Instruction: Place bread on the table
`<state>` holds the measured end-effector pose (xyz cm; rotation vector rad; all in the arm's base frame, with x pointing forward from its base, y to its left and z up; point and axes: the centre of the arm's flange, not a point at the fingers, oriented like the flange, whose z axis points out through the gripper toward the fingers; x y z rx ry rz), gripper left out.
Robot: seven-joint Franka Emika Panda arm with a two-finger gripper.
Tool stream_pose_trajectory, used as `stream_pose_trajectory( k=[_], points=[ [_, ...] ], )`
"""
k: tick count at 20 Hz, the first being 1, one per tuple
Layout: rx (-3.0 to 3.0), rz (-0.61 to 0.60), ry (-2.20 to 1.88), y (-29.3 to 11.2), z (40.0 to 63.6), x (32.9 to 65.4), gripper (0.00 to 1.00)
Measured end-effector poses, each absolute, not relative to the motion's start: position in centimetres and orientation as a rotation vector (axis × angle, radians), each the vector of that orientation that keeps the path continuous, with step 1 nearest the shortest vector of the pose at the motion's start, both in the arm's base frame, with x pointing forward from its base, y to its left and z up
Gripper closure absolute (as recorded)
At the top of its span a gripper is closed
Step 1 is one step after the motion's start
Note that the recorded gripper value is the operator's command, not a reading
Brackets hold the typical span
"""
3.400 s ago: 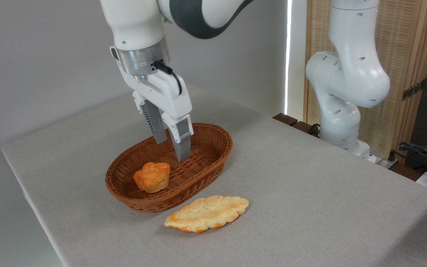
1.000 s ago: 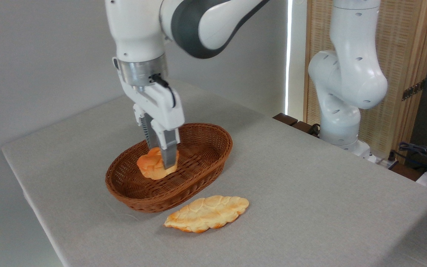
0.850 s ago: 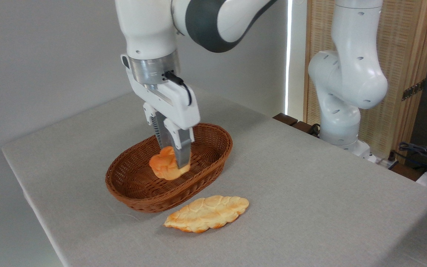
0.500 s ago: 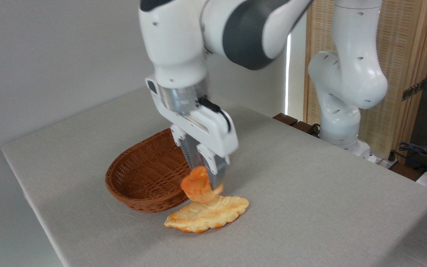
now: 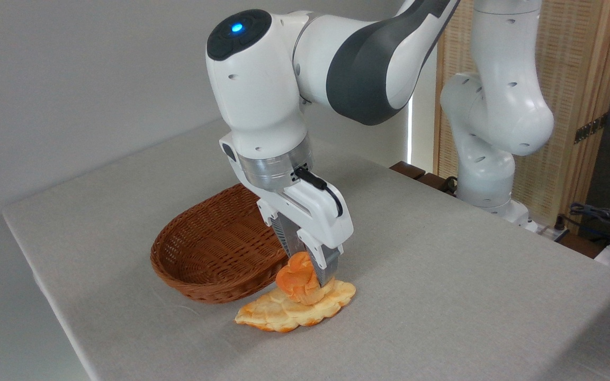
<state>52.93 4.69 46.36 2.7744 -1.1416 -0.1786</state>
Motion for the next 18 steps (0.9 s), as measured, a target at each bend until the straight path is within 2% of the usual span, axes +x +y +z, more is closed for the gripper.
stream_pose_trajectory(
  k=[9,11,13,15,18],
  points=[
    [2.774,-0.181,-1.143,4.6,46.3,53.0,0.0],
    [2.78,-0.16,-1.151,4.5,47.0,53.2,0.0],
    [2.8,-0.084,-1.177,4.1,49.6,54.1,0.0],
    [2.822,0.027,-1.214,3.4,53.6,55.0,0.0],
    [2.811,0.139,-1.304,0.0,57.6,55.3,0.0]
  ],
)
